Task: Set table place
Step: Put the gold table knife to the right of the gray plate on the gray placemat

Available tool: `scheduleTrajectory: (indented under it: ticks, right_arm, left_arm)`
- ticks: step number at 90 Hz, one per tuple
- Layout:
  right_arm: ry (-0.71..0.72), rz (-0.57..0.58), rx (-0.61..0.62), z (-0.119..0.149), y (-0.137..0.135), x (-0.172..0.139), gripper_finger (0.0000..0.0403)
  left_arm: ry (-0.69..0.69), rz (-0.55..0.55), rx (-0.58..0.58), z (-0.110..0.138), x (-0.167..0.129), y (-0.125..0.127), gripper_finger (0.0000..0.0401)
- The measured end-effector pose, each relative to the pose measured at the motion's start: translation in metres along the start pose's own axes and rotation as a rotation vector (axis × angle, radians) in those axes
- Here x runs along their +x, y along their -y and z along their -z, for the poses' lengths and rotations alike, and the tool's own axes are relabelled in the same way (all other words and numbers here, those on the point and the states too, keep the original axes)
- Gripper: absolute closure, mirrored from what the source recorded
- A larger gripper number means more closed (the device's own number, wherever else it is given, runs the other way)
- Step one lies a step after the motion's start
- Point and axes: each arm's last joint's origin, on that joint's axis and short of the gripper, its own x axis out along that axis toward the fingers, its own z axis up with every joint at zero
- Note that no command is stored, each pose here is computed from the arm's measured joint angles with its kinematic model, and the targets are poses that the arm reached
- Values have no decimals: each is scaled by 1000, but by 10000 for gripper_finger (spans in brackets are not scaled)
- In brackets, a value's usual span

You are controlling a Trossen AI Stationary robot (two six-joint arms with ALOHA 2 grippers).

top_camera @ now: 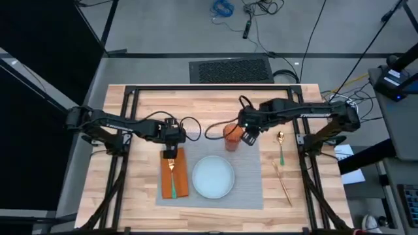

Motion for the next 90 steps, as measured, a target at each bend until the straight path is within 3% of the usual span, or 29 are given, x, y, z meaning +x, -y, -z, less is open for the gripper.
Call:
scheduleTrajectory:
  ticks: [17, 27, 50, 65, 90]
  right_arm:
    - [-148, 130, 132, 39, 17, 48, 266]
    - [-154, 120, 229, 61, 29, 61, 266]
    - [12, 10, 466, 99, 57, 51, 266]
    - [51, -54, 502, 110, 65, 42, 266]
    - [-103, 12, 558, 133, 67, 50, 266]
  left_arm:
    - [-7, 3, 6, 1, 0, 2, 398]
    - [-7, 6, 25, 1, -1, 5, 398]
    - [0, 10, 51, 0, -2, 7, 398]
    - [5, 9, 52, 0, -2, 7, 398]
    - [23, 7, 47, -2, -2, 7, 398]
